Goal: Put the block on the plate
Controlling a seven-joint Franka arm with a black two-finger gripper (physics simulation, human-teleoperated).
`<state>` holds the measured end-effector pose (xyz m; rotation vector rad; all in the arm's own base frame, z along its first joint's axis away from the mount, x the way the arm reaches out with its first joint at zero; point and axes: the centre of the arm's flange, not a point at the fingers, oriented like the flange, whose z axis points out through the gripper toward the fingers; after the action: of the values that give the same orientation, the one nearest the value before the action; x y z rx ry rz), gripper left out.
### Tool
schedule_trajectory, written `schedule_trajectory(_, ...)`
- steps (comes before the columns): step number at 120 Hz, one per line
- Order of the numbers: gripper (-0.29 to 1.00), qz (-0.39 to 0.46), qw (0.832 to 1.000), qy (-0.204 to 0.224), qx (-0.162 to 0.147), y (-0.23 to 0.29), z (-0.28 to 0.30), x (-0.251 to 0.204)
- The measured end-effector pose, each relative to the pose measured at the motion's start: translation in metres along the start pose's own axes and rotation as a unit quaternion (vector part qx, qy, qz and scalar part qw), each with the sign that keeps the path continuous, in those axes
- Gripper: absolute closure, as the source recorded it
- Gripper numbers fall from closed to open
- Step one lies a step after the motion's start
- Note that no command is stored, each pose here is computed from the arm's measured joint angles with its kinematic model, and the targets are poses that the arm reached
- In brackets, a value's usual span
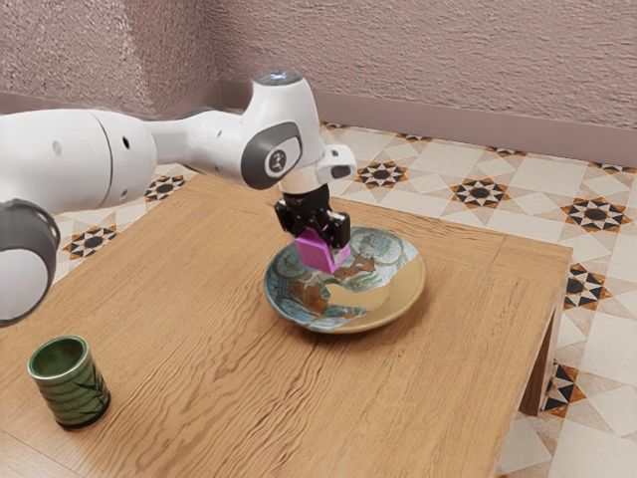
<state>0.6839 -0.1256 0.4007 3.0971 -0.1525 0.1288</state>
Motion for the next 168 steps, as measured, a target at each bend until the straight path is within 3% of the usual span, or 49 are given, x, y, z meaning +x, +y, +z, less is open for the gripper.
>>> schedule_trajectory(52, 0.25, -0.018, 1.0, -0.014, -0.008, -0.003, 0.096, 0.028)
schedule_trajectory(80, 0.1, -0.017, 1.0, -0.001, -0.015, 0.003, 0.094, 0.034)
schedule_trajectory(90, 0.07, -0.016, 1.0, 0.017, -0.017, 0.004, 0.066, 0.036)
schedule_trajectory(119, 0.02, -0.013, 0.998, 0.062, -0.022, 0.006, -0.082, 0.007)
schedule_trajectory(140, 0.01, -0.029, 0.999, 0.034, -0.021, -0.007, -0.173, -0.036)
schedule_trajectory(168, 0.0, -0.075, 0.997, -0.017, 0.02, -0.074, -0.239, -0.09)
